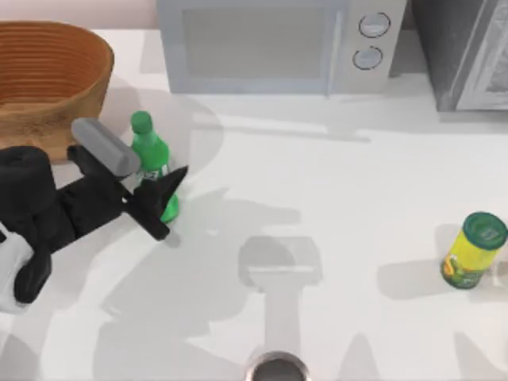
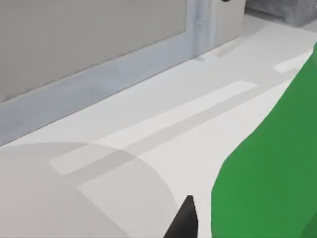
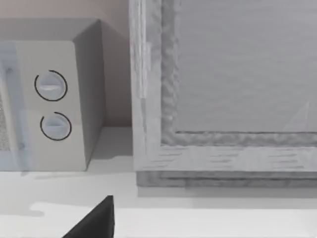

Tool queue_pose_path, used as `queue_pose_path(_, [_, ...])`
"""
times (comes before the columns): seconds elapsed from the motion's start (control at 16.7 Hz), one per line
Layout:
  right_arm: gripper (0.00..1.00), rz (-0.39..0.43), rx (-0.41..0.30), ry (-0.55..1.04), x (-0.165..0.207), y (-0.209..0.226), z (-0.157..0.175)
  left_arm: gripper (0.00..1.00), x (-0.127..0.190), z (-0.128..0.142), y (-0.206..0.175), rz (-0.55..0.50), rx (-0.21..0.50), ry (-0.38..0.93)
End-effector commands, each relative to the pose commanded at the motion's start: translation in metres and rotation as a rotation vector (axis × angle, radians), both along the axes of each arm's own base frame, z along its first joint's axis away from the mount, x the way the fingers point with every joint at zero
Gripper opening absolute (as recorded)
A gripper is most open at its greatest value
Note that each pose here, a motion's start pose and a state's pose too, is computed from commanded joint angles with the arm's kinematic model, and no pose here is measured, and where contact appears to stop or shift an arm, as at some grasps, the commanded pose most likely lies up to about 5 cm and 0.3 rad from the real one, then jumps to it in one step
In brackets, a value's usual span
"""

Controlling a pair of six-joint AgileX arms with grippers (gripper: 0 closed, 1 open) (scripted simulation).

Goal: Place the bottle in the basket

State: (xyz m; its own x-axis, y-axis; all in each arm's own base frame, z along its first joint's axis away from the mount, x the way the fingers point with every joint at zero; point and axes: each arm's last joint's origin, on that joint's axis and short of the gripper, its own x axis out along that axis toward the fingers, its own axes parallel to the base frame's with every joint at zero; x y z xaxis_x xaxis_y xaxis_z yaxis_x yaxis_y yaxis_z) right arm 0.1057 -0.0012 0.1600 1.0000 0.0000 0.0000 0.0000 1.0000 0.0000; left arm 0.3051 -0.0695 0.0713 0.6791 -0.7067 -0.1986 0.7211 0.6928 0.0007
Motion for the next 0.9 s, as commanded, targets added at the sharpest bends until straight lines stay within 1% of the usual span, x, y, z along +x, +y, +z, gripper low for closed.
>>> queue_pose_path(0.12, [1.0,0.0,0.0,0.0,0.0,0.0,0.0,0.02,0.0,0.0,0.0,0.0,0.0,0.0])
queue_pose_path(0.18, [1.0,0.0,0.0,0.0,0.0,0.0,0.0,0.0,0.0,0.0,0.0,0.0,0.0,0.0])
queue_pose_path(0.72, [1.0,0.0,0.0,0.0,0.0,0.0,0.0,0.0,0.0,0.001,0.0,-0.001,0.001,-0.001])
queue_pose_path(0.78, [1.0,0.0,0.0,0.0,0.0,0.0,0.0,0.0,0.001,0.004,-0.002,-0.008,0.003,-0.011])
queue_pose_path(0.9, [1.0,0.0,0.0,0.0,0.0,0.0,0.0,0.0,0.008,0.019,-0.011,-0.029,0.008,-0.049])
